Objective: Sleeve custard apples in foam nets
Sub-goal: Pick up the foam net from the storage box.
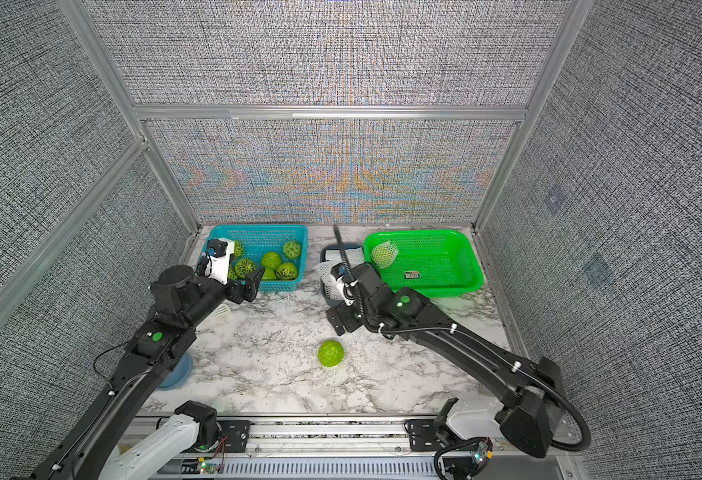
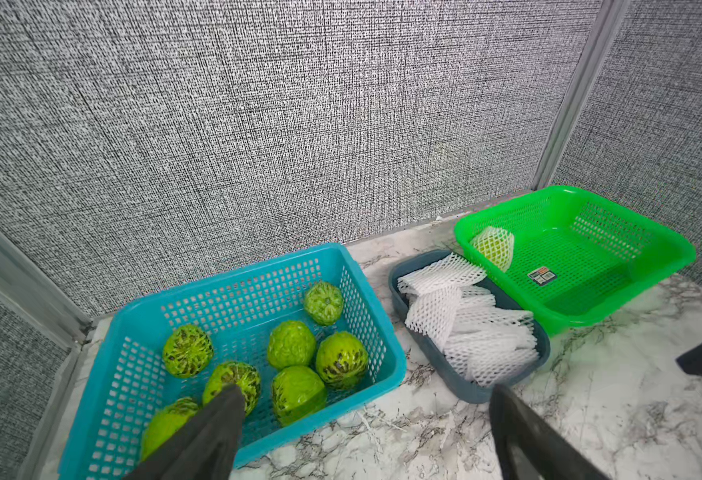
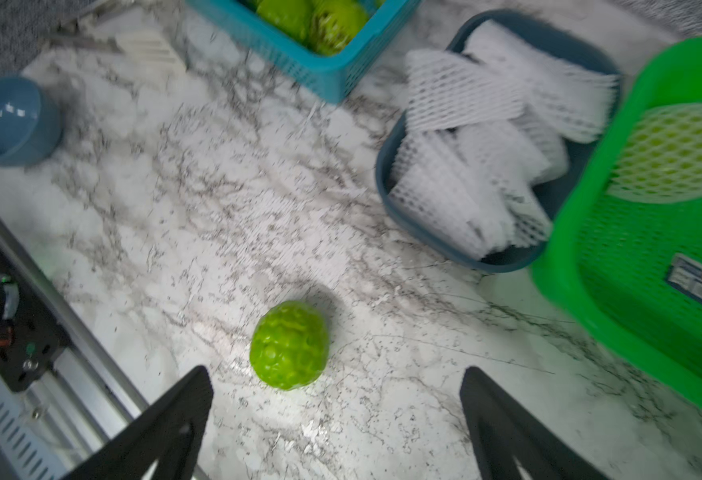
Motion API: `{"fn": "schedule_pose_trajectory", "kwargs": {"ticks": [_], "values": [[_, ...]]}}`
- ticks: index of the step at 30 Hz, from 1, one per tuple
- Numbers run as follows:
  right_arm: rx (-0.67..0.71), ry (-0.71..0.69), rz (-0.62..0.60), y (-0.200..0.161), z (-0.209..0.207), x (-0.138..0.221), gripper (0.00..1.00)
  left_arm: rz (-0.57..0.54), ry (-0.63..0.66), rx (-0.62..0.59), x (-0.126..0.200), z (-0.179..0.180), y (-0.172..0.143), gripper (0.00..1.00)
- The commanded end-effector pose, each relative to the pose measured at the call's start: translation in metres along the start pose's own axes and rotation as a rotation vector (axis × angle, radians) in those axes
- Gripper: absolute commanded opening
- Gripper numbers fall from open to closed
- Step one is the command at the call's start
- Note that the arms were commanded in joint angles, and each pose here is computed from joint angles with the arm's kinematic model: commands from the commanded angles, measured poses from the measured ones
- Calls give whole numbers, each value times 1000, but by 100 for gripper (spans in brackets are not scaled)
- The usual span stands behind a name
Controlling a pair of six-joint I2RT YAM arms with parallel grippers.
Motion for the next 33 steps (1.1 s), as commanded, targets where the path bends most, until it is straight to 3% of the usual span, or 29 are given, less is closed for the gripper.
{"fn": "schedule_pose_trajectory", "kwargs": {"ticks": [1,5,10,15,24,33], "values": [[-145,-65,-204,29,-30,24,93,91,-33,134,-17,-3,-8,91],[-213,-141,-316,34,-59,44,93,189,-78,299,-49,-8,-21,86],[-237,-210,-366,27,-77,44,93,289,-130,476,-88,-16,-35,81],[-241,-222,-358,19,-83,27,93,377,-153,522,-128,-40,-38,80],[-194,-231,-351,16,-89,16,93,593,-57,677,-188,-71,-85,75],[-218,-229,-349,-4,-98,7,93,649,12,811,-219,-79,-119,75]]}}
Point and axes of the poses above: each gripper's point midway between its finger pads, its own x axis back along the fingers, its own z axis along the line the jaws close on, y = z × x, the point moved 3 cm from there along x, back along the fingers, and after that the axes turned 6 degrees about x, right-handed, at the moved point
